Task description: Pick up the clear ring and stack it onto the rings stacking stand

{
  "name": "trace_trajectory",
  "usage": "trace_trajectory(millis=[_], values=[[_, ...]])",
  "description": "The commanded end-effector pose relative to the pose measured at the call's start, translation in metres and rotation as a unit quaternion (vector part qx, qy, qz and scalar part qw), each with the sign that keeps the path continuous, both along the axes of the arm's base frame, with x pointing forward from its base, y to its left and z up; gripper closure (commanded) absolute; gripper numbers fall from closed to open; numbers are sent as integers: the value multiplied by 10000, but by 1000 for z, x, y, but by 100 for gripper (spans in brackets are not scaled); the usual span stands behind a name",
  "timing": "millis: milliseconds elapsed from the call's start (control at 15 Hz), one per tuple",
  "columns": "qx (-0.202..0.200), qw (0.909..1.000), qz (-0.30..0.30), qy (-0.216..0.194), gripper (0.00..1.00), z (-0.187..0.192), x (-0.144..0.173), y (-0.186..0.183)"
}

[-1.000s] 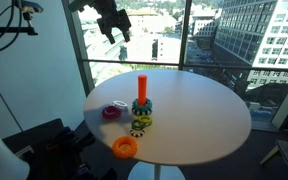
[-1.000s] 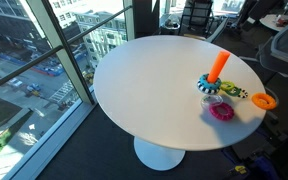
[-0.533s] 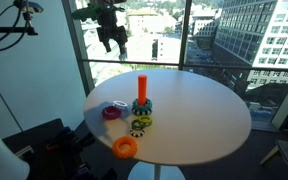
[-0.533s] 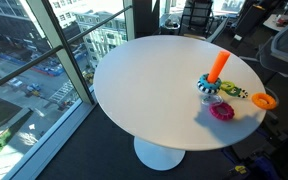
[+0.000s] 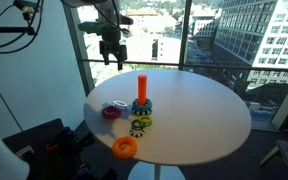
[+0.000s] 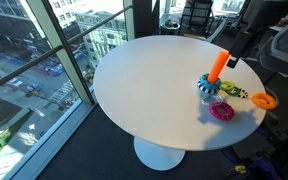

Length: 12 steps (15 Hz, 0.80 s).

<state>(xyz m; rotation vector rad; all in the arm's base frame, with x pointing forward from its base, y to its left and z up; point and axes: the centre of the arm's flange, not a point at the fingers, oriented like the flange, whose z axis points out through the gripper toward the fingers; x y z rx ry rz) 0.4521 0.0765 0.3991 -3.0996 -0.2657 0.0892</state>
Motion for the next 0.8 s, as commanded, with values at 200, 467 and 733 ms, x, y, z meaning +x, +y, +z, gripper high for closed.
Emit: trace_trajectory(millis=[200,467,733], values=[[75,9992,94,370,0,-41,16,3],[0,9990,63,444,0,-66,18,5],[-21,9992,38,396,0,-90,19,7]])
